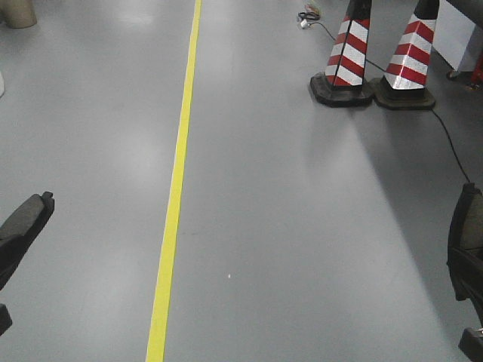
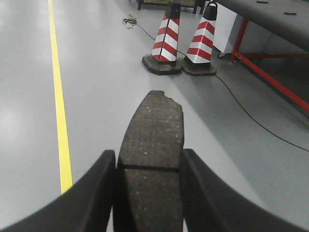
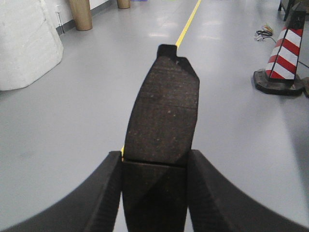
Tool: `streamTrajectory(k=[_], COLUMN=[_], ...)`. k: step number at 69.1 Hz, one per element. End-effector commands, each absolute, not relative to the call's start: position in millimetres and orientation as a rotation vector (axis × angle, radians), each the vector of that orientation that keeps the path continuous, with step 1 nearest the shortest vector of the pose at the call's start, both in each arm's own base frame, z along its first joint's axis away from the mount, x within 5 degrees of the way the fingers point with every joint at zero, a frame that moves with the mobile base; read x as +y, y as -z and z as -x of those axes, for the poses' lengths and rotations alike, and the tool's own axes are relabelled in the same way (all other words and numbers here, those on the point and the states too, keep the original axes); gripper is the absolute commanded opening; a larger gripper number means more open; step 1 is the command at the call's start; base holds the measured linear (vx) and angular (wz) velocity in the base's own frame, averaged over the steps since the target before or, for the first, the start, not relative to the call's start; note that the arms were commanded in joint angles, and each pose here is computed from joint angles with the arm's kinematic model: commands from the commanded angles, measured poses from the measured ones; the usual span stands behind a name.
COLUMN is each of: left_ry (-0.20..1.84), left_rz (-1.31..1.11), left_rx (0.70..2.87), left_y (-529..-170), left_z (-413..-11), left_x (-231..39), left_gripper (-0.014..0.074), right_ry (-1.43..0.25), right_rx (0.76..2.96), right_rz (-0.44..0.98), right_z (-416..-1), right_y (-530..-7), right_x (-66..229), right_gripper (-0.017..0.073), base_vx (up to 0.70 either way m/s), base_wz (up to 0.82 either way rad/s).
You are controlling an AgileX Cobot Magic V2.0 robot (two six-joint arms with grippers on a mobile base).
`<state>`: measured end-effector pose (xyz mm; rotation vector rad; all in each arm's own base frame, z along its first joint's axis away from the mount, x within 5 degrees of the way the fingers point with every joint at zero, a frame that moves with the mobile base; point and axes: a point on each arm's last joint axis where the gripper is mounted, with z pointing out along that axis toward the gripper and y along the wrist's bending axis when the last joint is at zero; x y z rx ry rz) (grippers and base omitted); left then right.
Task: Move and align brake pads A on conveyor
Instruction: 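Drive along the yellow floor line toward the red-and-white cones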
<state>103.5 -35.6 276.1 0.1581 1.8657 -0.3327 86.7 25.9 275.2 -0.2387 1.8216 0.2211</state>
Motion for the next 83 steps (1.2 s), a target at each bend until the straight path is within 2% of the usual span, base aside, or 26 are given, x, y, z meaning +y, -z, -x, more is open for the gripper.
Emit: streamTrajectory(k=[1, 83], left_ry=[0.367, 0.367], left_rz=[-0.159, -0.159], left_rx=[1.741, 1.741], left_y=[-294.8, -294.8], left_z=[-105.8, -105.8], left_x=[-38.0, -38.0], left_gripper=[0.0108, 0.0108], right_ry=[-0.235, -0.235], right_rx=[1.698, 1.698], right_rz=[0.256, 0.256], right_z=[-87.7, -87.7], right_y=[-293.1, -293.1], right_x=[28.0, 28.0], right_gripper=[0.0003, 0.0003], base_vx=[0.56, 0.58], base_wz=[-0.01, -0.01])
